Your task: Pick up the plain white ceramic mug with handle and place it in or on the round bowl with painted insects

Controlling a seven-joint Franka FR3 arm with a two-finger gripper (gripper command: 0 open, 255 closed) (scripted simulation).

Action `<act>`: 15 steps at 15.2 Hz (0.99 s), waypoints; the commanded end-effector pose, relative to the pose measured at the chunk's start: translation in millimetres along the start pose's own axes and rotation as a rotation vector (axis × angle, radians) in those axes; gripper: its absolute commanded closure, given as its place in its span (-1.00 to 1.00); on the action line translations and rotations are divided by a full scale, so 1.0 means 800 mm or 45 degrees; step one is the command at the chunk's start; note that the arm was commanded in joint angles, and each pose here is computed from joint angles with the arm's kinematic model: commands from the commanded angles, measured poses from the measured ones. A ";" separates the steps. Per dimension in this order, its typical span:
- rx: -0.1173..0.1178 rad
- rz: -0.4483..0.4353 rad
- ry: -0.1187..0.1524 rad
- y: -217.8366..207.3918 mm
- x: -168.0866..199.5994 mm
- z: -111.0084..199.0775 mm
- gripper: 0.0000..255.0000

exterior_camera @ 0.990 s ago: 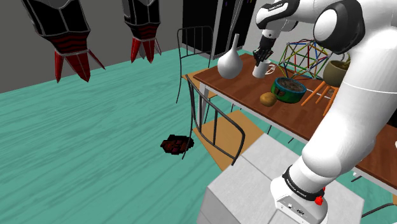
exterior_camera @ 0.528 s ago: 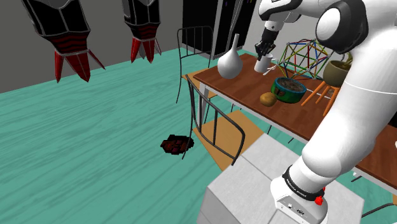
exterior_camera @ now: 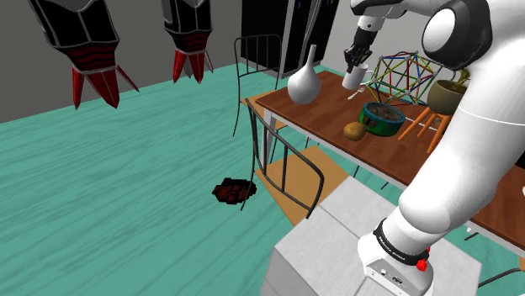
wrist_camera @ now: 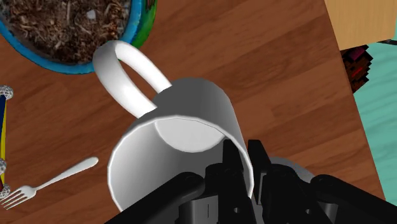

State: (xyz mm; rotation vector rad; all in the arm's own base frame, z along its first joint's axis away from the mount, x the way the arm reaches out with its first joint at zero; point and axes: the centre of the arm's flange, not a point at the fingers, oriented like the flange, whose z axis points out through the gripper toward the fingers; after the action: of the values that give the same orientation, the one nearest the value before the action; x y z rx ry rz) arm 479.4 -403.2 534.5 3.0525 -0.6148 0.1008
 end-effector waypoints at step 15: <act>0.000 0.000 0.000 0.205 -0.152 -0.051 1.00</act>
State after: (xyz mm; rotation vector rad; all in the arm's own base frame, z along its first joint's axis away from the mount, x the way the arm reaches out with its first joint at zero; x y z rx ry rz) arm 316.3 -501.2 565.4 3.0512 -0.6178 0.1010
